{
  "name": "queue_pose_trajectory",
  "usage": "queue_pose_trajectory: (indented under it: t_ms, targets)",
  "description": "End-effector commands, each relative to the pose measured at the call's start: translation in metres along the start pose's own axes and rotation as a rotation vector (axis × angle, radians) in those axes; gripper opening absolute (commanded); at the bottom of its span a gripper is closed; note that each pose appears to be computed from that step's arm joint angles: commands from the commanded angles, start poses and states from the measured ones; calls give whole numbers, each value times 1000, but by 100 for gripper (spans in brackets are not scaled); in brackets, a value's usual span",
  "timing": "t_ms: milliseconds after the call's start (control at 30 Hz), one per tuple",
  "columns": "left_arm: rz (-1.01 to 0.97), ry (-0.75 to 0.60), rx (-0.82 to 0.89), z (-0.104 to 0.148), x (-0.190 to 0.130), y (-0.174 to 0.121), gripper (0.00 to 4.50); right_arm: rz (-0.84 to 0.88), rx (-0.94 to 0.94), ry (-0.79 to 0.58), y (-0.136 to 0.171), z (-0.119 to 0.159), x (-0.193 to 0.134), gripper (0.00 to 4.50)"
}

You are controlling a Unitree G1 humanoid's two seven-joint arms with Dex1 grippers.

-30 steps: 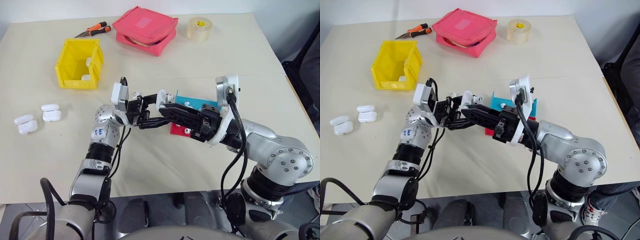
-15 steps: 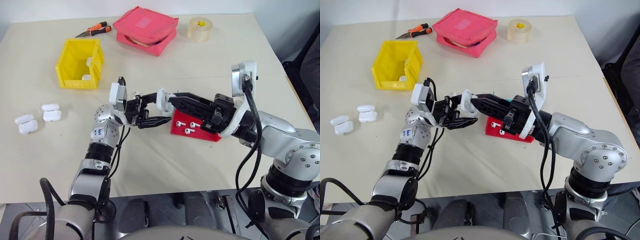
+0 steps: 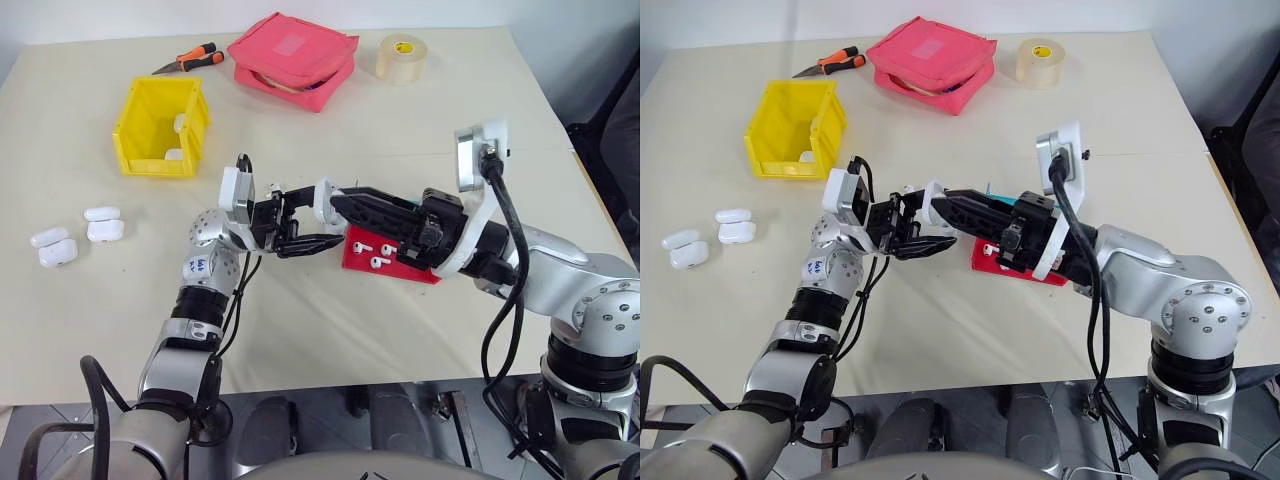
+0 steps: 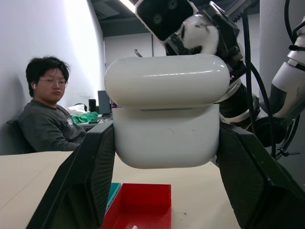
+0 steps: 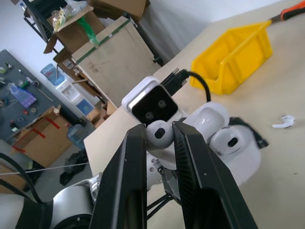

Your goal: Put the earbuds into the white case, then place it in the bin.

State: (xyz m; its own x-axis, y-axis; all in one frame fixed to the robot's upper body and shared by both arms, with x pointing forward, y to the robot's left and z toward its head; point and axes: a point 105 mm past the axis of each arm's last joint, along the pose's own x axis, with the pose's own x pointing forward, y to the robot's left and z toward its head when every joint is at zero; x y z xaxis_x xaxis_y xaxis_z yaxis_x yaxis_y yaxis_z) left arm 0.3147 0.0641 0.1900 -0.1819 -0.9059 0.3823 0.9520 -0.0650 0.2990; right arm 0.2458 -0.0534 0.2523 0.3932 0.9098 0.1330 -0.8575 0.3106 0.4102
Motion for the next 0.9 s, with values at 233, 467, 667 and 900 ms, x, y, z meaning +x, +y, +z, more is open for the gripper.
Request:
queue_pose_trajectory:
  t_ms: [233,467,667,900]
  targets:
    - [-145,-37,40,6,6,-18,279,-11,28,18,-4,-18,1,44]
    - [-153,-43,57,10,7,-20,279,-101,-13,59,-23,-24,-3,44]
    - [-127,-47,90,13,5,-15,279,-182,-69,113,-34,-33,-11,44]
    - [-93,-59,137,17,5,-11,279,-298,-77,88,-47,-33,-17,44]
